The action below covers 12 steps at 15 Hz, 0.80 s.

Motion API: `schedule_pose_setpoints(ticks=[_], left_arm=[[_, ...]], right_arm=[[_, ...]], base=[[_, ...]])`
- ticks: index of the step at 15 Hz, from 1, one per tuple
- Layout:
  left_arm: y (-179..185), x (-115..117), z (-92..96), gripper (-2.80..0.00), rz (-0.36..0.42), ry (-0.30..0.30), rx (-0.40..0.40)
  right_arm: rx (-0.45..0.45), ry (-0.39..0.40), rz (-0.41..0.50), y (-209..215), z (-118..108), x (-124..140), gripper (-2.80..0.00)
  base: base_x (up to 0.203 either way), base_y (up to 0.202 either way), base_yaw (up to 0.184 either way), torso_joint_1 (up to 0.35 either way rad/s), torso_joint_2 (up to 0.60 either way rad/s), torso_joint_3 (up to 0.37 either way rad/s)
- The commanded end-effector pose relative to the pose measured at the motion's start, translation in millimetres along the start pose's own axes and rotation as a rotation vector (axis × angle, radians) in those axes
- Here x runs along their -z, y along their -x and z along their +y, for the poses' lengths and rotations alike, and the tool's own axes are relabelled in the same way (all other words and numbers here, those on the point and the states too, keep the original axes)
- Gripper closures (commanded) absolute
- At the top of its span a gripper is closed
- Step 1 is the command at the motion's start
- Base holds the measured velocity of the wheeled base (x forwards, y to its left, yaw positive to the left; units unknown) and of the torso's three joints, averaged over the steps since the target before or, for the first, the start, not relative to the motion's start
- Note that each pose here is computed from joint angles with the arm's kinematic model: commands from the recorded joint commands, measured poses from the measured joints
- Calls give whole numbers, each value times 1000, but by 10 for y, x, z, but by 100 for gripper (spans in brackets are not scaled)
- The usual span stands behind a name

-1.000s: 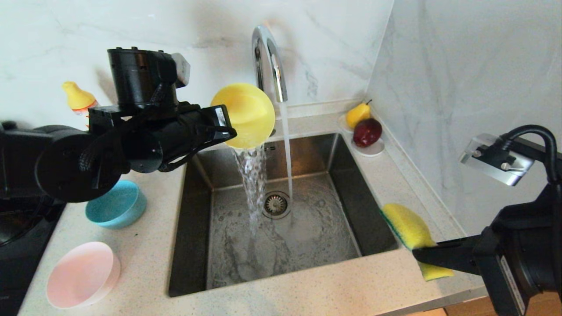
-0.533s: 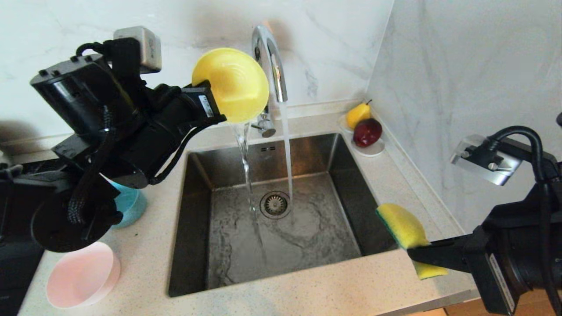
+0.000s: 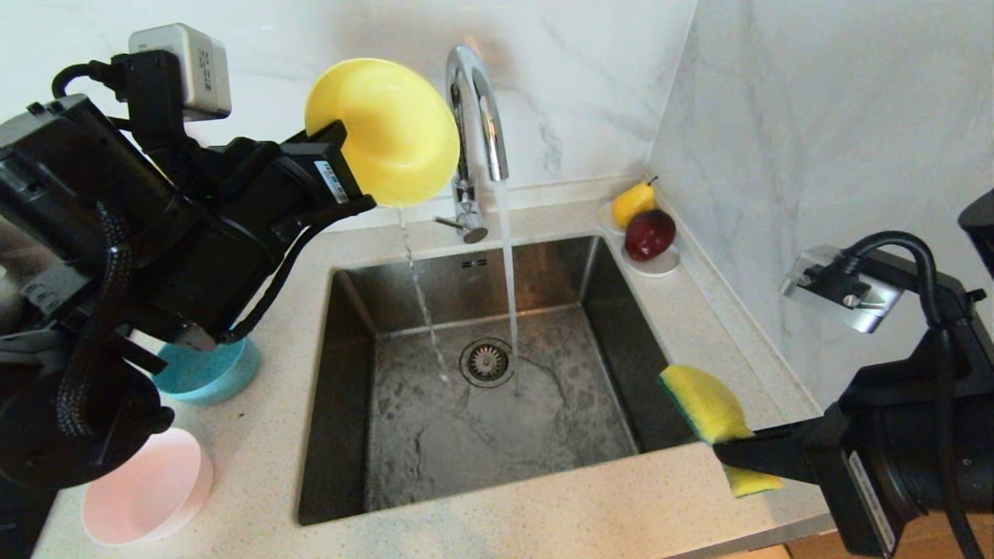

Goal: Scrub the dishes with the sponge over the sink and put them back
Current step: Wash the bowl

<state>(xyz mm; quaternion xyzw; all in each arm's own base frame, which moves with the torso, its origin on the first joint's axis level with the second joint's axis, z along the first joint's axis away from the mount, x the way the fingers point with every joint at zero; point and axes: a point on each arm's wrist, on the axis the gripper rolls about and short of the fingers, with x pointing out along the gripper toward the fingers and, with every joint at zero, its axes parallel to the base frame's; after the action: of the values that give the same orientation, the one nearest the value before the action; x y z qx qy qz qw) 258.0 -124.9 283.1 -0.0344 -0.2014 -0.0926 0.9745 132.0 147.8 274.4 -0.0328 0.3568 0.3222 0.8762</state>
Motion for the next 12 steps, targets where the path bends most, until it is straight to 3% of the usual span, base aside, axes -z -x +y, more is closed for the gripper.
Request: schedule_pose_setpoints(ticks=[1, 5, 9, 12], left_arm=[[54, -18, 13, 0, 14, 2, 15], [341, 76, -8, 0, 263, -41, 74], [696, 74, 24, 0, 484, -65, 204], [775, 165, -101, 0, 535, -71, 266]], right_arm=[[-2, -2, -9, 19, 2, -8, 0], [-36, 2, -71, 167, 47, -116, 0], [-111, 28, -91, 226, 162, -186, 0], [-180, 58, -76, 230, 272, -180, 0]], base=[[0, 0, 0, 0, 0, 0], [0, 0, 0, 0, 0, 0], [0, 0, 0, 0, 0, 0], [0, 0, 0, 0, 0, 0]])
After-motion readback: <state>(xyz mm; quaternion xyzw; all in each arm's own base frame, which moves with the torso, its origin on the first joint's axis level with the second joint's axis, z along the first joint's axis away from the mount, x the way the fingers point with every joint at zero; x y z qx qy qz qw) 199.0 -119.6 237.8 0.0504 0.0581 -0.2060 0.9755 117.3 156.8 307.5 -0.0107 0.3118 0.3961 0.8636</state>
